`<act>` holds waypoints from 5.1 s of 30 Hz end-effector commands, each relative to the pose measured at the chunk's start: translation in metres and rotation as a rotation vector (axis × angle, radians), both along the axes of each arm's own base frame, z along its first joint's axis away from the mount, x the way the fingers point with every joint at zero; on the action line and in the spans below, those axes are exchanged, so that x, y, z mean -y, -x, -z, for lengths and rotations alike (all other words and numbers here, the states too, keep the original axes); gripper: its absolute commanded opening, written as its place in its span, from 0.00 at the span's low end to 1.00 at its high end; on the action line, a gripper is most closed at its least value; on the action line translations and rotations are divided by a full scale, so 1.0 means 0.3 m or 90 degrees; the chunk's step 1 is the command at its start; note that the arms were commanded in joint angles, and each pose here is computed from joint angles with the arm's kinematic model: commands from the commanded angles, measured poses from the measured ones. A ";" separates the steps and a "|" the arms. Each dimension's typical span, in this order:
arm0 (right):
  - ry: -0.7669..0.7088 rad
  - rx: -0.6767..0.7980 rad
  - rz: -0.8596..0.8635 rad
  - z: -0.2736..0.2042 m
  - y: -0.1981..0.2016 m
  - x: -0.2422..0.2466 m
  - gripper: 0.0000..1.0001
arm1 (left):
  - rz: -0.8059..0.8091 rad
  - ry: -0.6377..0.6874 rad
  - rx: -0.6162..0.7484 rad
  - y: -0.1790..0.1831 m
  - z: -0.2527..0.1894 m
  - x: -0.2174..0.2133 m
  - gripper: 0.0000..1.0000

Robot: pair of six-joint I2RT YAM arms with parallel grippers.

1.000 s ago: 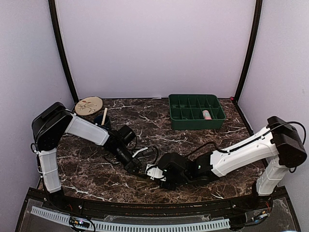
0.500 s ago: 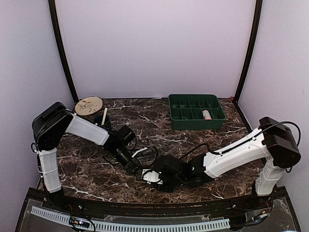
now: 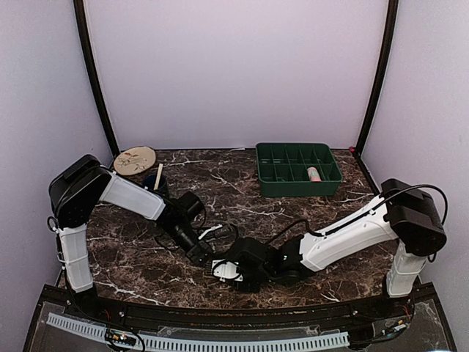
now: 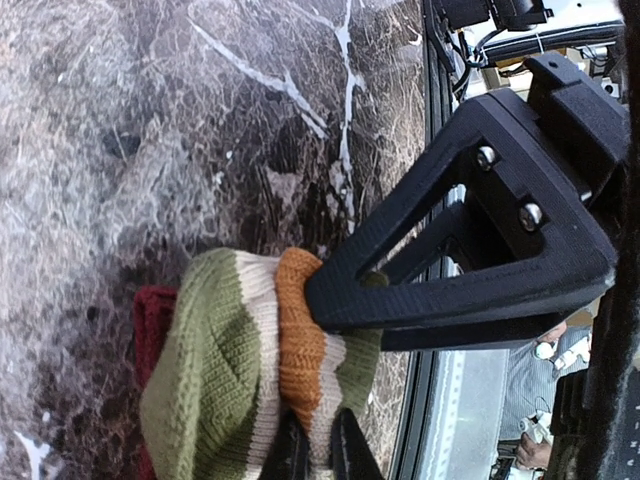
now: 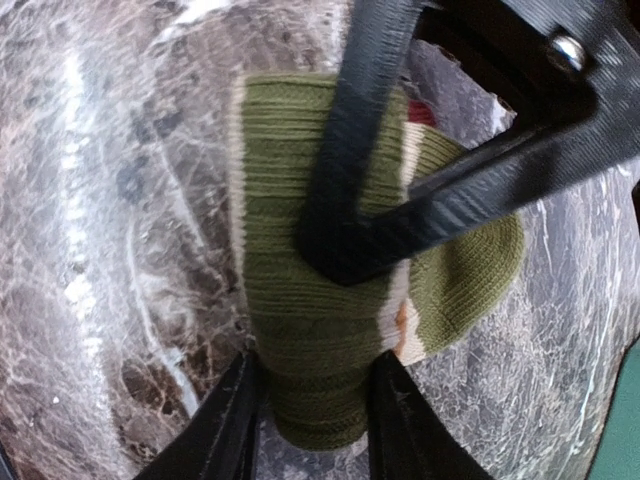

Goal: Roll the socks
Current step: Roll the sock at the center of the board.

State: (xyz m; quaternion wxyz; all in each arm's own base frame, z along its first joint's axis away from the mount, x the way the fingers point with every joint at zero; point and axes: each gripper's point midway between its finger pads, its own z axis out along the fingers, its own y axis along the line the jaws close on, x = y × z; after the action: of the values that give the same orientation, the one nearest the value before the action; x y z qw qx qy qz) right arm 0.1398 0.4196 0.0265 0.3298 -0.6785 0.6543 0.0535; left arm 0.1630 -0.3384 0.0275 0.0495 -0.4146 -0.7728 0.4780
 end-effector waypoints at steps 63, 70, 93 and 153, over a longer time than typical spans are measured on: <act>0.057 -0.374 0.186 0.019 0.026 0.142 0.00 | -0.271 -0.010 0.446 -0.064 -0.219 -0.052 0.39; 0.049 -0.472 0.199 0.007 0.007 0.155 0.00 | -0.213 0.018 0.535 -0.023 -0.230 -0.015 0.41; 0.014 -0.707 0.219 -0.031 -0.078 0.179 0.00 | 0.098 -0.004 0.783 0.063 -0.151 0.163 0.43; 0.006 -0.806 0.201 -0.042 -0.143 0.119 0.00 | 0.277 -0.242 0.937 -0.083 0.129 0.097 0.28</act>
State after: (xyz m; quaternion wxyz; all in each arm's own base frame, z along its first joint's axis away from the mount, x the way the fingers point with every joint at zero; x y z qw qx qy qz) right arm 0.1769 0.3779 0.0382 -0.1239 -0.4101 0.8200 0.3797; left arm 0.1964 -0.3906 0.0256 -0.3832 -0.7234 -0.5713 -0.0594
